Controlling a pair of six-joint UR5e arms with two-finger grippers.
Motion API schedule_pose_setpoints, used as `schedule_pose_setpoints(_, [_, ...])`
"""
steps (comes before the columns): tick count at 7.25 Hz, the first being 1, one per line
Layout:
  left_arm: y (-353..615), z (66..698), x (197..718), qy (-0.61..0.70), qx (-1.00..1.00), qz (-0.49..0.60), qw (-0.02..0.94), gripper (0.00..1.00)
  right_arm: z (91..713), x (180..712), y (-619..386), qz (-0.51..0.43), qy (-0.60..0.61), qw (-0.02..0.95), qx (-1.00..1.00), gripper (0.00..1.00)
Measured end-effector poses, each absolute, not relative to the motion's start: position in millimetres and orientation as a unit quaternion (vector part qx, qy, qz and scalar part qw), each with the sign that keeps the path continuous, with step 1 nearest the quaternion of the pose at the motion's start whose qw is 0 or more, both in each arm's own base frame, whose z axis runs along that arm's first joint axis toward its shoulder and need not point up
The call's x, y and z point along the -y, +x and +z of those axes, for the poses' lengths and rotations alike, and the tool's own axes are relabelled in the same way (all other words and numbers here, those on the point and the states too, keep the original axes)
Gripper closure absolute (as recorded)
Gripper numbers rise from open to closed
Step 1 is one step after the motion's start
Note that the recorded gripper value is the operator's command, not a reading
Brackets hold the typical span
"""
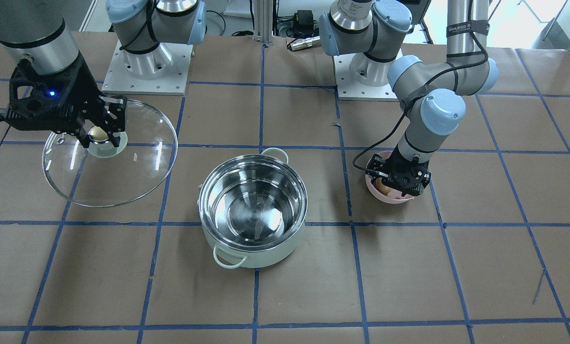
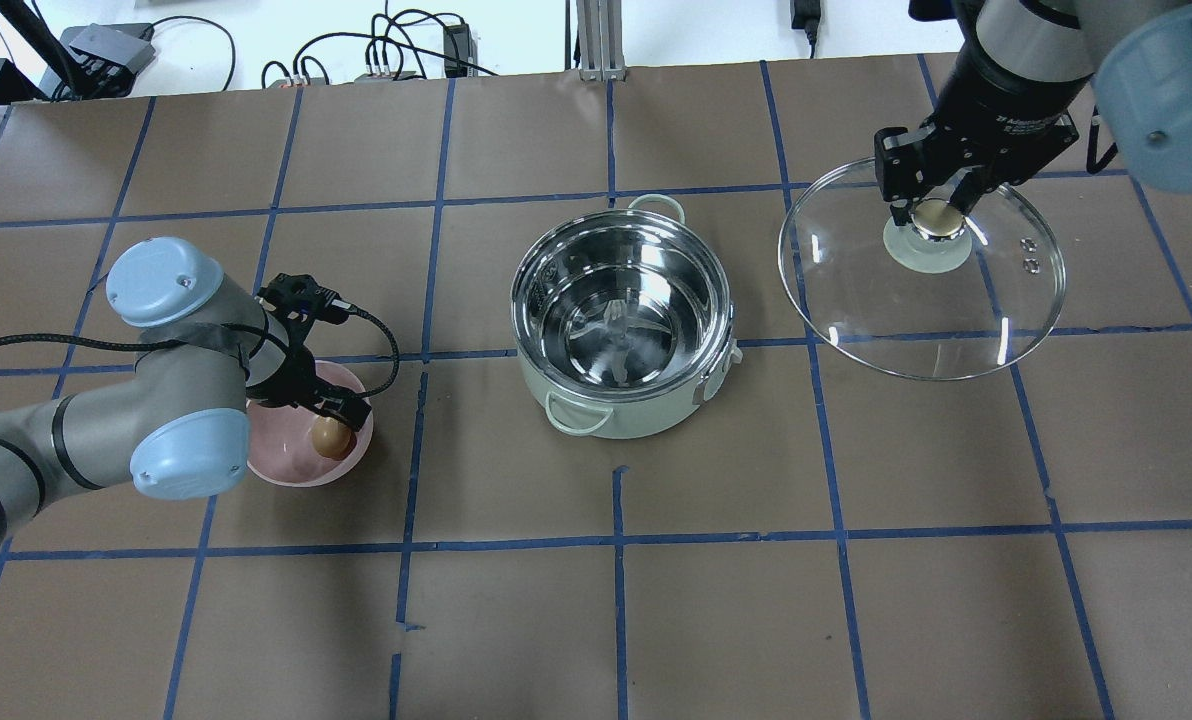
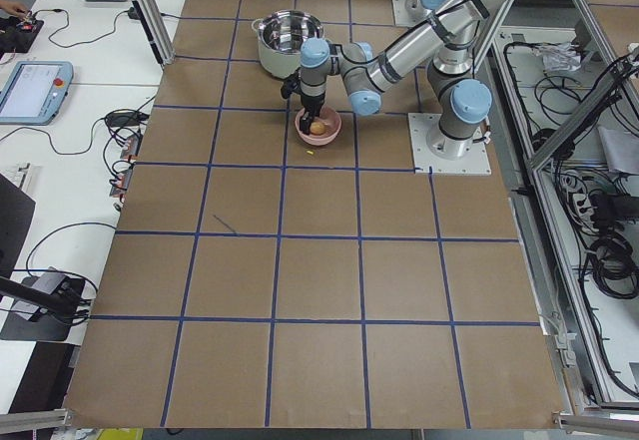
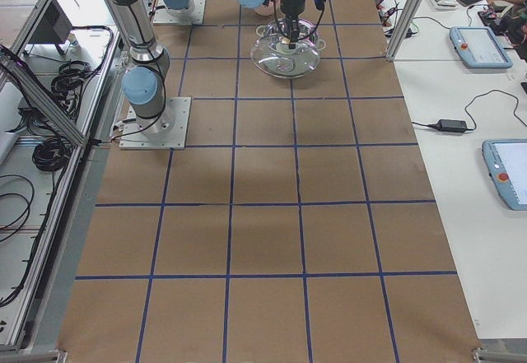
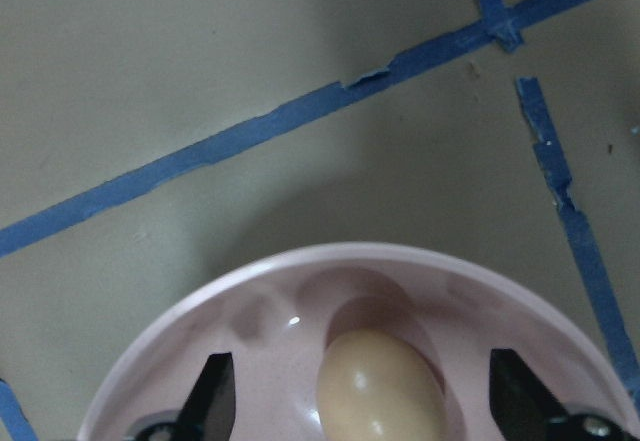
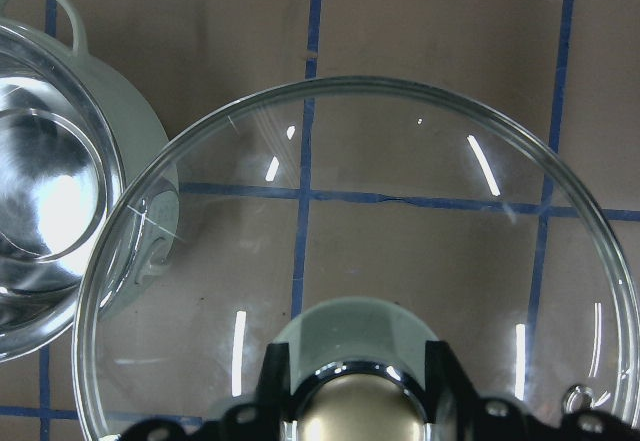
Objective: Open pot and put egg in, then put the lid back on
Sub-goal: 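Close the left gripper on the egg in the pink bowl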
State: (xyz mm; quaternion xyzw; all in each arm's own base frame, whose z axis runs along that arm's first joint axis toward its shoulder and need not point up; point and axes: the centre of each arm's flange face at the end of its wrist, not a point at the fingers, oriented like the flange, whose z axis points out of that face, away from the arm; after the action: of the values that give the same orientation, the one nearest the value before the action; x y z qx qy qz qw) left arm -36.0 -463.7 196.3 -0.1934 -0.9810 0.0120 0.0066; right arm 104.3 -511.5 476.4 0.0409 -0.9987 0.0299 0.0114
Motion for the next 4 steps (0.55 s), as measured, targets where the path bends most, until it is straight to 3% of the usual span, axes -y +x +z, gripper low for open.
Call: schedule_pose_setpoints(4, [-34.9, 187.5, 466.3, -0.193, 0.981, 0.006, 0.008, 0.1, 476.4, 510.8, 105.9, 0.03, 0.042, 0.011, 0.999, 0.62])
